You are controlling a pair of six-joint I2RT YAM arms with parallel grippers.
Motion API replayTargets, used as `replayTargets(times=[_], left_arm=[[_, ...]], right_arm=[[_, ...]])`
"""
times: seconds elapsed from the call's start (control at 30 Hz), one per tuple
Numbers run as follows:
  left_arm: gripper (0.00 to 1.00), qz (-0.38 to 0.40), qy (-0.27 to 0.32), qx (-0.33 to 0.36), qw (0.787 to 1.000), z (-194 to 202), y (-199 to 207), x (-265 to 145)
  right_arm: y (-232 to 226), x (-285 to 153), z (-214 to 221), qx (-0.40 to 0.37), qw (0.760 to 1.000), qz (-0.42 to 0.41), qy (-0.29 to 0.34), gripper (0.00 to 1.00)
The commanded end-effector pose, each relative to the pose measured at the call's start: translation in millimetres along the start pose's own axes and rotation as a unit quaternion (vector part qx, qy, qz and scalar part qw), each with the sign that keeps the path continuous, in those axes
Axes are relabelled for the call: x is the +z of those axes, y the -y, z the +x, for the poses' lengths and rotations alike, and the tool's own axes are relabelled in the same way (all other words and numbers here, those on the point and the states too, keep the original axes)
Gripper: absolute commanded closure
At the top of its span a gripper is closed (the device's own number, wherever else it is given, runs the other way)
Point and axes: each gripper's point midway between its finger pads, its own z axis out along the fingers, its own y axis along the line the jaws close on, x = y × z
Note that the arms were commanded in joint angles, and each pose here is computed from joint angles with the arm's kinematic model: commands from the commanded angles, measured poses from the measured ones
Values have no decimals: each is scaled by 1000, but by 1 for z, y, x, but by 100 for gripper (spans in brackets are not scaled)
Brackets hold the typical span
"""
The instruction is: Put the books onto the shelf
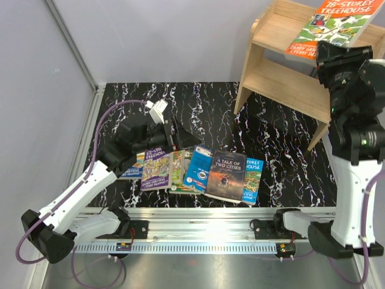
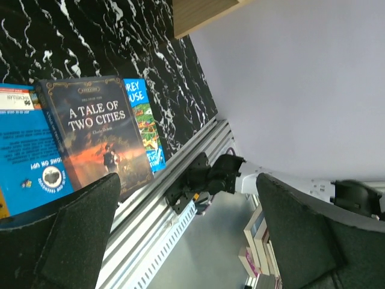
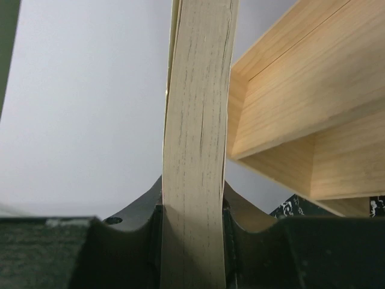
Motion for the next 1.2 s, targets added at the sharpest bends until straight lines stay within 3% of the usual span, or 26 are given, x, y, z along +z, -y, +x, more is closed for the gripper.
replayTargets(times=[0.0,0.03,0.23,0.43,0.63,0.8,1.0,1.03,1.17], left_arm=[[1,19,28,33,999,-8,16,-18],[1,18,28,36,999,-6,15,-20],[1,19,27,46,998,-2,16,-28],[1,14,28,53,998,-1,13,-31],[1,5,26,54,998,1,8,-30],[1,3,20,50,999,2,4,-24],[1,2,8,44,999,5,-1,-17],[1,1,7,43,999,6,-2,-16],[1,-2,1,41,999,8,-6,-13]], right_arm=[[-14,24,-56,19,994,-11,110,100],[-14,32,-55,37,995,-23,86,100],[17,64,-76,90,992,-12,91,100],[85,86,-67,212,976,12,40,100],[99,80,-69,242,970,15,30,100],[111,88,-65,291,957,0,-16,100],[130,87,-75,299,954,16,3,99],[130,86,-77,299,954,16,4,95],[138,86,-80,299,954,21,3,58]])
